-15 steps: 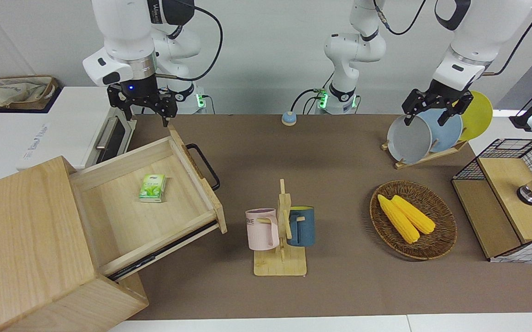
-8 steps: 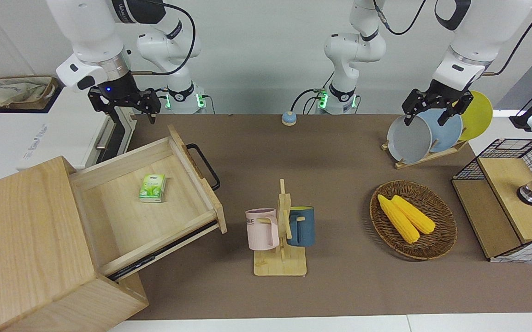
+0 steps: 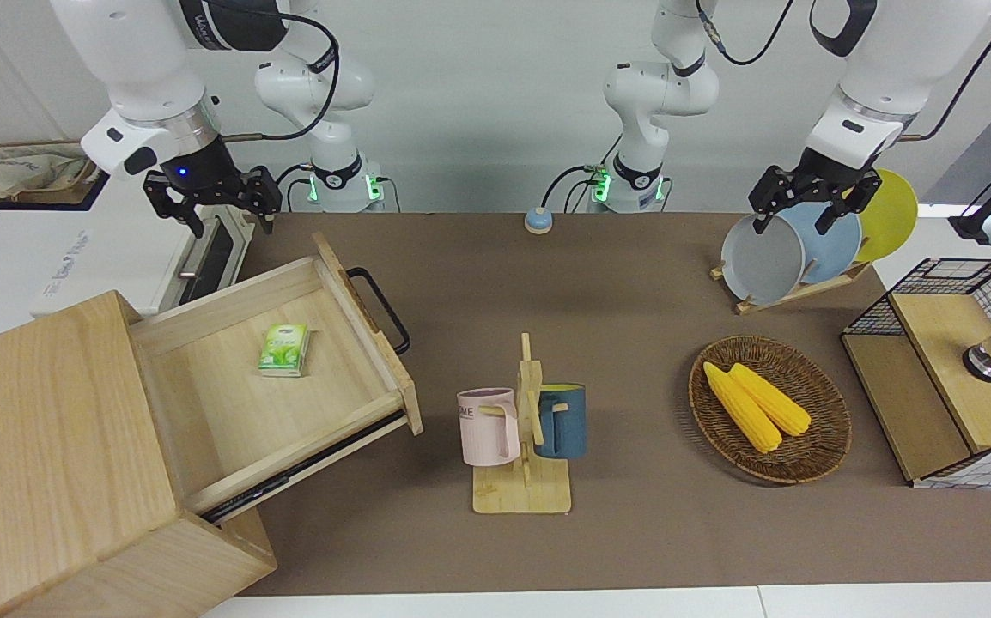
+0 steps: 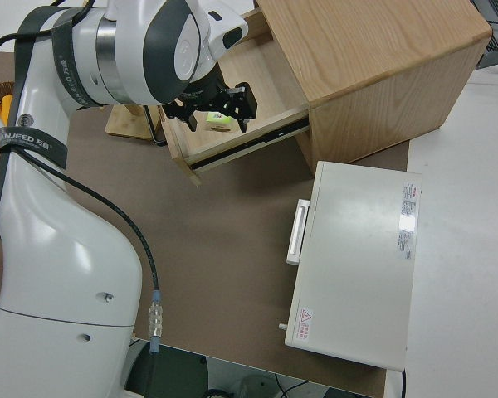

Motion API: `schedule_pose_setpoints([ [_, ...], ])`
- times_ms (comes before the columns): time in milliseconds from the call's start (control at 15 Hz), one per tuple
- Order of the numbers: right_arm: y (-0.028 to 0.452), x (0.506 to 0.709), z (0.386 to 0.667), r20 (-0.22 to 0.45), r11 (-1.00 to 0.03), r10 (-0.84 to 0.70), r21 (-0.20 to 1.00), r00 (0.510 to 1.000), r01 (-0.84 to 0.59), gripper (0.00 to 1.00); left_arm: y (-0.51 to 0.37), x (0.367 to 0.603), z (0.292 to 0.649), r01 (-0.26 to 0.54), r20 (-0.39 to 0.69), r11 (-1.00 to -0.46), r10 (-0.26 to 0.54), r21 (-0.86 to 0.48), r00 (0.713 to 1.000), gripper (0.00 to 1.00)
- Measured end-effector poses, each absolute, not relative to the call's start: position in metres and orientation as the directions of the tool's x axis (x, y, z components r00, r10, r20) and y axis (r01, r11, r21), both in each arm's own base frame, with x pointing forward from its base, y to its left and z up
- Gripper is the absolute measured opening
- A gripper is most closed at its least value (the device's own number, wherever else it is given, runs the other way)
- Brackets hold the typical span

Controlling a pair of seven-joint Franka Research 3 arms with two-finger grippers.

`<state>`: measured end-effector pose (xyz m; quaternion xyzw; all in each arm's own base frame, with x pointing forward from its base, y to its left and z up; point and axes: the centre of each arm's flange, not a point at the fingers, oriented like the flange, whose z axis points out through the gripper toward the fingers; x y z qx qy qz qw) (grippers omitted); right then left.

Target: Slide drawer open with right arm

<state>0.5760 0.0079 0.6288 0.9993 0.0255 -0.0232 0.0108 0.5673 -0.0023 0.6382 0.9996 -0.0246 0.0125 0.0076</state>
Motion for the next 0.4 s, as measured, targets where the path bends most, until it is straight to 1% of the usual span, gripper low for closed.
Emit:
schedule_pose_setpoints([
  [400, 0.0032, 0.5771, 0.6250, -0.052, -0.999, 0.042, 0.021, 0.998, 0.043, 0.99, -0.0023, 0.5673, 0.6382, -0.049, 0.025, -0.999, -0.049, 0.015, 0.998, 1.00],
])
